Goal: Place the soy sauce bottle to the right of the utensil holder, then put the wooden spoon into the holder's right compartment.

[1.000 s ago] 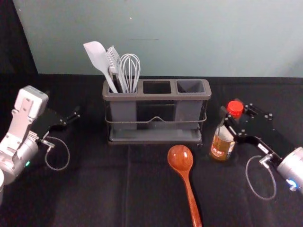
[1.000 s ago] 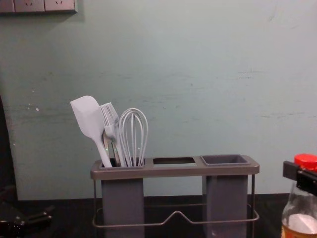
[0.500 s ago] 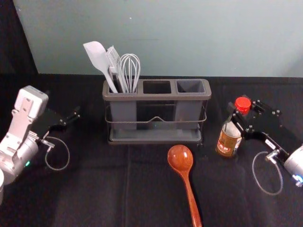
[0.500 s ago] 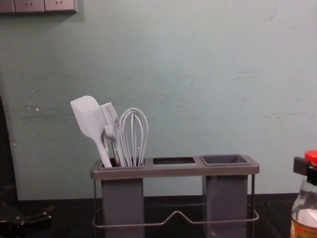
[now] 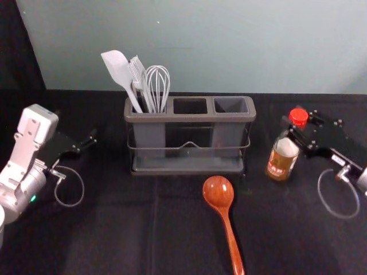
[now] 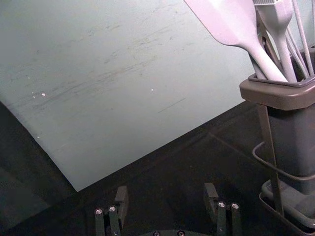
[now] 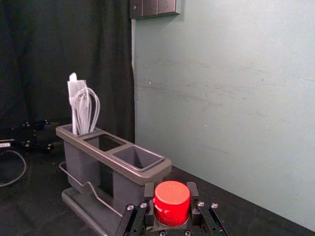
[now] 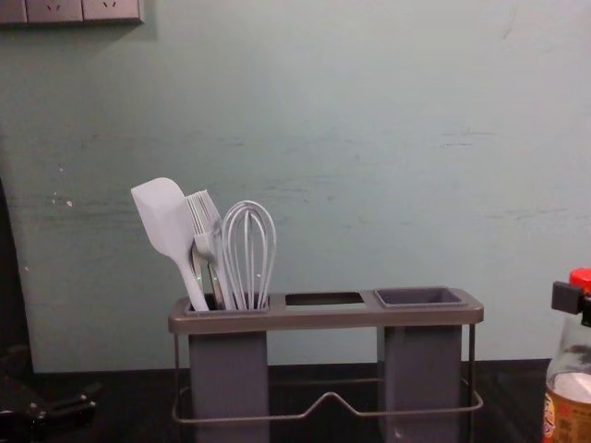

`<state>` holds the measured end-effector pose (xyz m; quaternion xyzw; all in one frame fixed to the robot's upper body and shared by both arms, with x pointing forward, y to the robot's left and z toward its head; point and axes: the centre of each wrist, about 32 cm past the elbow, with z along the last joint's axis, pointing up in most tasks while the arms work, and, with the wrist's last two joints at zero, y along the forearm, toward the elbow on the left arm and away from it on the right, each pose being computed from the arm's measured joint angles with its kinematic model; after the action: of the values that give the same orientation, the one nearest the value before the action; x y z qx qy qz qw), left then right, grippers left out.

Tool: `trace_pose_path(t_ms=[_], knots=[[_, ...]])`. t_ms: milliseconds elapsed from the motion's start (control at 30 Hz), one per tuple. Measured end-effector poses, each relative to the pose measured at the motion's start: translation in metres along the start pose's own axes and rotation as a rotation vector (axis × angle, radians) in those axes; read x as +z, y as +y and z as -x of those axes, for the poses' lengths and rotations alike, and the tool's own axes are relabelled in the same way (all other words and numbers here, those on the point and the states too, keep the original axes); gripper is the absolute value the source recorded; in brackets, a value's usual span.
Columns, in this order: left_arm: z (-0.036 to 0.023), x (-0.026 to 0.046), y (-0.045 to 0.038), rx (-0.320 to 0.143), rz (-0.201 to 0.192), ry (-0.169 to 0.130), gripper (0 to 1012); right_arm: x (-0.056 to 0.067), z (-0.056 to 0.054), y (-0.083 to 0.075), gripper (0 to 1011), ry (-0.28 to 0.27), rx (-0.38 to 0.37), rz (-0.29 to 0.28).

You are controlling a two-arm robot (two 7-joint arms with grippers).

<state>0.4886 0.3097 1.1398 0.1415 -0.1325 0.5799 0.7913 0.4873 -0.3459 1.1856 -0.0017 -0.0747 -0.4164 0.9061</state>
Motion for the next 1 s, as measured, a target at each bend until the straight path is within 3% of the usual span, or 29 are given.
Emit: trace_pose_path(t_ms=[133, 333, 1000], knots=[[0.0000, 0.0000, 0.0000, 0.000, 0.000, 0.000, 1005, -0.002, -0.010, 0.005, 393, -0.014, 0.020, -0.003], [0.0000, 0.0000, 0.0000, 0.000, 0.000, 0.000, 1005, -0.006, -0.016, 0.016, 392, -0.030, 0.036, -0.006], [0.0000, 0.0000, 0.0000, 0.000, 0.000, 0.000, 1005, -0.017, -0.013, 0.043, 393, -0.009, 0.004, -0.014]])
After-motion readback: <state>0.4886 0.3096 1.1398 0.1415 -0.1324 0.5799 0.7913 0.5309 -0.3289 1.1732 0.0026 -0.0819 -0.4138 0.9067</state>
